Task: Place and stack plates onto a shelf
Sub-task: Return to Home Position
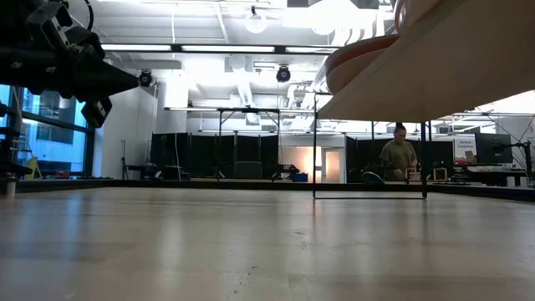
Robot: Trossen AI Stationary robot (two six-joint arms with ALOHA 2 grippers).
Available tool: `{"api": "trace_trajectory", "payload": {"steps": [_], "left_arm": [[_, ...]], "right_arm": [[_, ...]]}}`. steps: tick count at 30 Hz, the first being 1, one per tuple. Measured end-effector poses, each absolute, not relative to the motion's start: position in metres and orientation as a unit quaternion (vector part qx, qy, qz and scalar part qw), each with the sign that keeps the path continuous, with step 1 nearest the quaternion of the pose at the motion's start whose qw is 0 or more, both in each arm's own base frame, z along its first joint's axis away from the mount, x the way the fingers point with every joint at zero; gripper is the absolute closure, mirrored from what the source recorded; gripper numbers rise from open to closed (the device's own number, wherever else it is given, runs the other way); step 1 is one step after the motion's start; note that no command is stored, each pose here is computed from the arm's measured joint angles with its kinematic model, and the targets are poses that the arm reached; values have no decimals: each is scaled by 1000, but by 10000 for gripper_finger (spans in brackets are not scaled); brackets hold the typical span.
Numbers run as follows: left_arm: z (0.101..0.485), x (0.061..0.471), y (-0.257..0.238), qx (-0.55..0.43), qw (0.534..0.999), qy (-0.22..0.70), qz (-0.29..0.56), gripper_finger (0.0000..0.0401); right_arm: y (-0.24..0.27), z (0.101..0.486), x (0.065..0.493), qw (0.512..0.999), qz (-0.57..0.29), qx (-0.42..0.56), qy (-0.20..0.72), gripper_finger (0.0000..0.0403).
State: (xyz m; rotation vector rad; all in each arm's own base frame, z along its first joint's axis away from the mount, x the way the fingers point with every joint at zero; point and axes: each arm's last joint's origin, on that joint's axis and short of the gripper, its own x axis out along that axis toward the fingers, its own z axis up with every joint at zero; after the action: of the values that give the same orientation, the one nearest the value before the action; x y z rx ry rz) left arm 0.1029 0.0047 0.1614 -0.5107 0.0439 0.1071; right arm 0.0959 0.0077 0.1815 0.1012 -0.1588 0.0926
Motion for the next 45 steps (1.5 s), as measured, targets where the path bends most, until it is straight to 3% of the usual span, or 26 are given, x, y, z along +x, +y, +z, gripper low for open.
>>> {"api": "trace_trajectory", "payload": {"steps": [12,45], "left_arm": [[171,97,4,-254,966,-31,38,401],[169,97,0,-254,967,-17,19,401]], "right_arm": [[8,181,96,995,45,51,-78,402],[8,180,96,995,46,50,-74,402]]}}
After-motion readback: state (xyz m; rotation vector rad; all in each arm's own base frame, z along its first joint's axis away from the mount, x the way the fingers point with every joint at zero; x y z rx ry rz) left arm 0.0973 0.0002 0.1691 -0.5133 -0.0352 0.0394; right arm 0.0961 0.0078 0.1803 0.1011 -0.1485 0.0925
